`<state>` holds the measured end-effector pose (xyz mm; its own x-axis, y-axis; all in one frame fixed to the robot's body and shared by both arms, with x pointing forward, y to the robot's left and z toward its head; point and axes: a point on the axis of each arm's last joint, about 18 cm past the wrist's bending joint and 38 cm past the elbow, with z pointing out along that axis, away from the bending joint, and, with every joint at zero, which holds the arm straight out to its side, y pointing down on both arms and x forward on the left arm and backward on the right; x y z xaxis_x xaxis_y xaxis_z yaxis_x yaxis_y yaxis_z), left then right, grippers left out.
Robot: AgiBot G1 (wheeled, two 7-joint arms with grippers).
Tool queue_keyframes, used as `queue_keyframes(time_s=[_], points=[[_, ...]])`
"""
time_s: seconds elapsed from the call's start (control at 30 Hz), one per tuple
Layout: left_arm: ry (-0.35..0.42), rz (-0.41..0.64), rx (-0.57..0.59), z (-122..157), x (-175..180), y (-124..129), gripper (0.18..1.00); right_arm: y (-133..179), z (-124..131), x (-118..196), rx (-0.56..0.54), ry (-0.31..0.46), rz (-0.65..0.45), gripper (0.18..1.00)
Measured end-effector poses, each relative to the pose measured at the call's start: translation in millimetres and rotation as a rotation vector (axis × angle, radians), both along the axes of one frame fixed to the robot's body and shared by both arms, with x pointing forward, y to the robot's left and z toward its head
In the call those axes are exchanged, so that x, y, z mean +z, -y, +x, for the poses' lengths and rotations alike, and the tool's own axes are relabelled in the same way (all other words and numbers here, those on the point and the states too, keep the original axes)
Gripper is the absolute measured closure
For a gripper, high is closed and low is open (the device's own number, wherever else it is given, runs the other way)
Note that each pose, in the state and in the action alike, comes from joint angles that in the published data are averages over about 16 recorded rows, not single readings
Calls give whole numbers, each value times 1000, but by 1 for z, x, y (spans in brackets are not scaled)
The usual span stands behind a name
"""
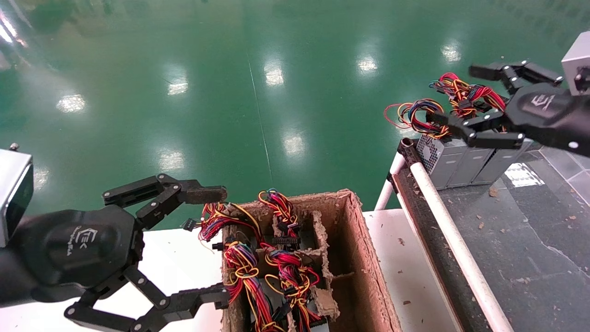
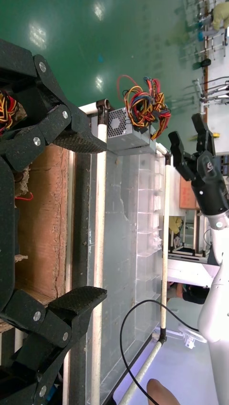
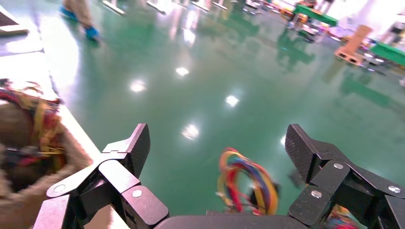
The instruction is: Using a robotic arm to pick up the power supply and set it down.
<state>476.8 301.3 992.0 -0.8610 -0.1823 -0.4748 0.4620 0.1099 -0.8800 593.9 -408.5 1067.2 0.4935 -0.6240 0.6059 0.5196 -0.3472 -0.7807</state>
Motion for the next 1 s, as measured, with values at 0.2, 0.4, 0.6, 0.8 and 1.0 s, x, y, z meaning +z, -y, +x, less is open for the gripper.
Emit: queue_keyframes(time_s=[0.2, 0.4, 0.6, 0.8, 1.0], points=[[0, 0, 0, 0, 0, 0, 184, -21, -17, -12, 104, -25, -5, 182], [0, 0, 0, 0, 0, 0, 184, -43, -36, -25, 212, -59, -15, 178], [0, 0, 0, 0, 0, 0, 184, -64, -59, -40, 324, -101, -28, 178], [0, 0, 0, 0, 0, 0, 184, -84, -84, -55, 439, -152, -45, 178], [0, 0, 0, 0, 0, 0, 184, -100, -108, -69, 539, -201, -64, 178]])
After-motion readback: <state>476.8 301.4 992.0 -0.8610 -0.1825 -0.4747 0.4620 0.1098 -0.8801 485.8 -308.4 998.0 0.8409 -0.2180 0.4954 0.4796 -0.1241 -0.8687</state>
